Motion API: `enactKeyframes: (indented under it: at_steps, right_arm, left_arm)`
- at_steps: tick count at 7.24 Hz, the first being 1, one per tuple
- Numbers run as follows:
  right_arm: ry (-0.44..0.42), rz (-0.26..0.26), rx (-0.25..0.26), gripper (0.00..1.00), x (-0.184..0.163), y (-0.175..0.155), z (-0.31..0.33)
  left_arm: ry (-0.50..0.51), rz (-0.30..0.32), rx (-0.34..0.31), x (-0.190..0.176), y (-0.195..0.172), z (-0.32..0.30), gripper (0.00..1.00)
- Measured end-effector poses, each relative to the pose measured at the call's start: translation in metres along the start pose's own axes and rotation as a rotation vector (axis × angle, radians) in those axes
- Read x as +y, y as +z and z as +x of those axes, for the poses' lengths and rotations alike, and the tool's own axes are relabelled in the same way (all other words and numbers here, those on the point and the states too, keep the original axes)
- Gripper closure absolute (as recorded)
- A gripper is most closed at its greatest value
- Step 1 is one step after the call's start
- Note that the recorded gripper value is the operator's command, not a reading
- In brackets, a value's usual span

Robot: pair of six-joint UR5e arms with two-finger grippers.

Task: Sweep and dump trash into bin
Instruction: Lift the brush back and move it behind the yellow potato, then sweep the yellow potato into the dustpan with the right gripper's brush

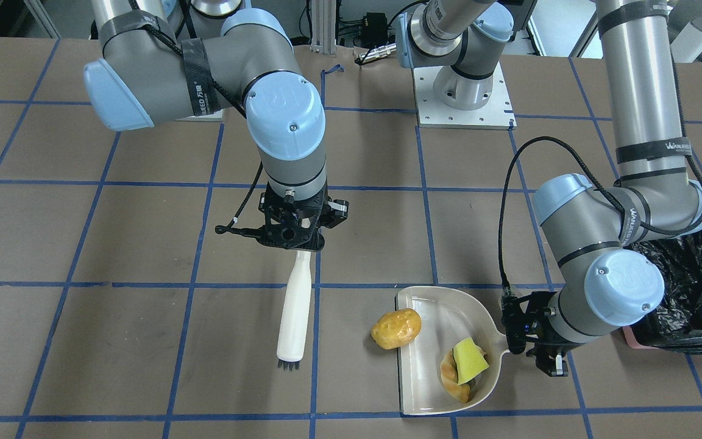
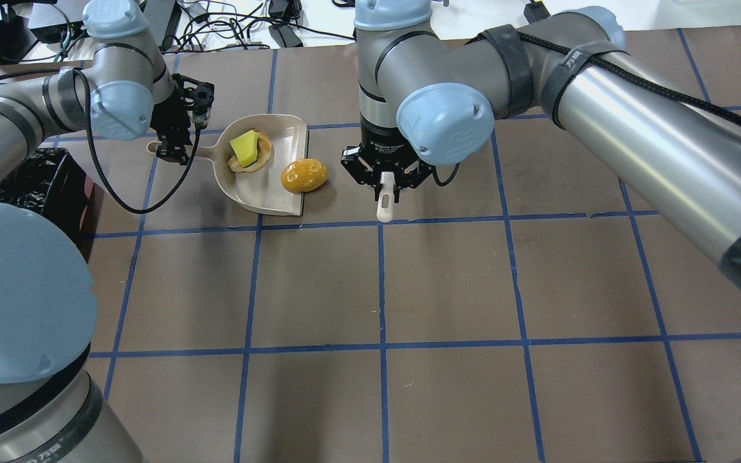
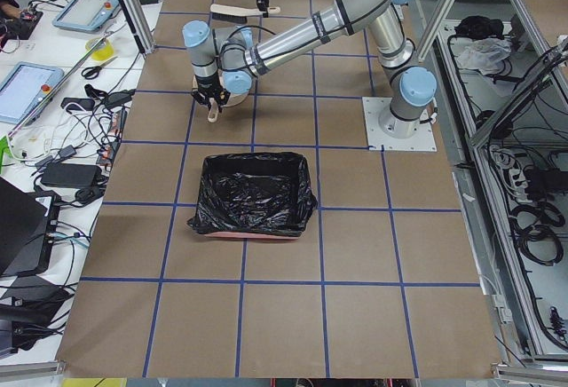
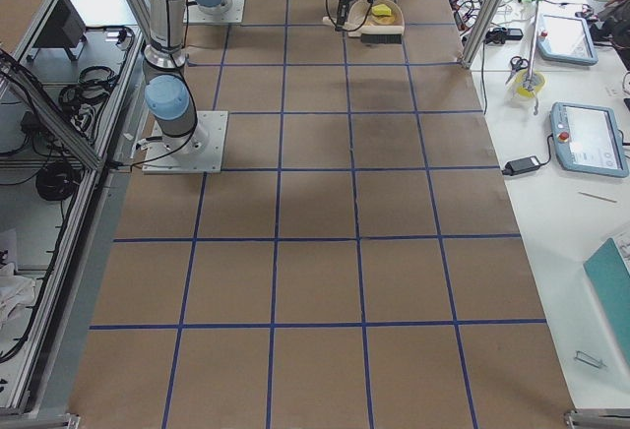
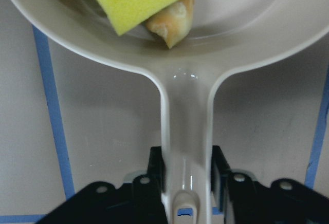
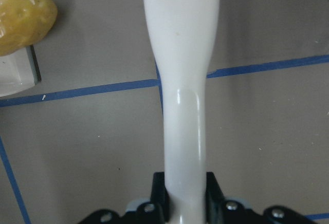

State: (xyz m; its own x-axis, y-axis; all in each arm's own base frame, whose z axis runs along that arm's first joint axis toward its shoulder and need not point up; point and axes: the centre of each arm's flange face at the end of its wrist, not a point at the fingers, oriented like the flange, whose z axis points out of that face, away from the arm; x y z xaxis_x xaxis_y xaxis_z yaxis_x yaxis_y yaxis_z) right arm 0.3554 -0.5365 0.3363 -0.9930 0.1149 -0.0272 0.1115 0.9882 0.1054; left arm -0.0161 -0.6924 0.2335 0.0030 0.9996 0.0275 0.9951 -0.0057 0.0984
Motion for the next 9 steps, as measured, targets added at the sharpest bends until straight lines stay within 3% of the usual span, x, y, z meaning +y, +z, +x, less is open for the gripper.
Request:
enactKeyframes:
  at_steps: [4,9]
  right_arm:
    - [0.007,0.055,-0.030,1.00,0.001,0.081,-0.070]
    - [0.083,0.025,-0.078,1.00,-0.013,0.114,-0.100]
  left_arm:
    - [-0.001,0.000,0.000,0.000,0.000,0.000,1.00]
    - [-0.001,-0.001,0.000,0.000,0.000,0.000,1.00]
